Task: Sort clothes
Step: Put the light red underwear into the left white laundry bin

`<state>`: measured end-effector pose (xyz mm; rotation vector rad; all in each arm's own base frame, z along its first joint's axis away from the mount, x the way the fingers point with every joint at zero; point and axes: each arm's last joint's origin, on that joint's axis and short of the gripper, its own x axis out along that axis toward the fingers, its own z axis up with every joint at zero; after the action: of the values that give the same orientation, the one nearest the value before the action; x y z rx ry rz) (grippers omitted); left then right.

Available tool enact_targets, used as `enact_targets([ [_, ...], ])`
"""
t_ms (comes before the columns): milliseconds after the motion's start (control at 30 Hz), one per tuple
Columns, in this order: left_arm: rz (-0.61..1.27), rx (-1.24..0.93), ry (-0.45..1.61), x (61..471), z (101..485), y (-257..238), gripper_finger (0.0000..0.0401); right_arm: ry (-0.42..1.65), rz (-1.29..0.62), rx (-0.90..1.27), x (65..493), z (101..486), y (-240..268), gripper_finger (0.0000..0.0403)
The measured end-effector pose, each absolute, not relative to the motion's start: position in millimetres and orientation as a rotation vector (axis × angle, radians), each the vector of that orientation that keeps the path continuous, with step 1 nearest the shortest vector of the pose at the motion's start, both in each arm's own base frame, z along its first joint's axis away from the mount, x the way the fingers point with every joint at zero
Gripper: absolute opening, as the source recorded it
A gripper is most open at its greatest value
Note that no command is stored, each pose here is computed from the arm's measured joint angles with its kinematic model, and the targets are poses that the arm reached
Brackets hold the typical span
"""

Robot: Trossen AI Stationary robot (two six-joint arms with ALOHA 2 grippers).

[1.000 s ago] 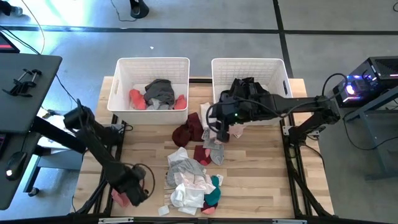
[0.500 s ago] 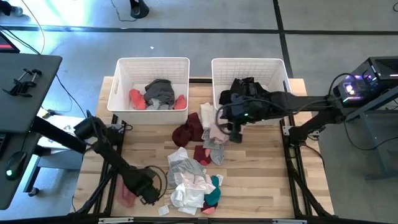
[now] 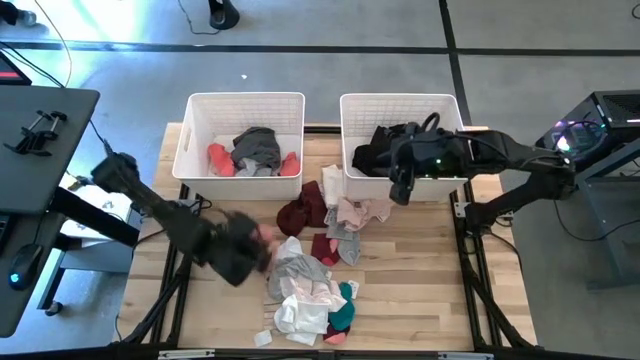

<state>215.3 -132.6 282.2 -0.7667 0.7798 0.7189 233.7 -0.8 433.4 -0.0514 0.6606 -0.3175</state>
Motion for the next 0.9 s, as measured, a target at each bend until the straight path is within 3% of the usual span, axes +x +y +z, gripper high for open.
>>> enact_targets([
  [167, 0.754, -0.656, 0.348, 214.0, 349.8, -92.4, 0.0008, 0.66, -0.327, -0.023, 235.2, 432.5, -0.9, 0.0129],
  [300, 0.81, -0.517, 0.28, 208.8, 385.2, -52.2, 0.0007, 0.657, -0.337, 0.007, 237.5, 431.4, -0.9, 0.0129],
  [567, 0.935, -0.37, 0.458, 189.0, 397.6, 28.6, 0.0007, 0.588, -0.399, 0.095, 248.0, 432.1, -1.5, 0.0129],
  [900, 1.025, -0.263, 0.874, 181.3, 366.4, 99.7, 0.0044, 0.551, -0.43, 0.201, 290.1, 414.4, 0.0, 0.0129],
])
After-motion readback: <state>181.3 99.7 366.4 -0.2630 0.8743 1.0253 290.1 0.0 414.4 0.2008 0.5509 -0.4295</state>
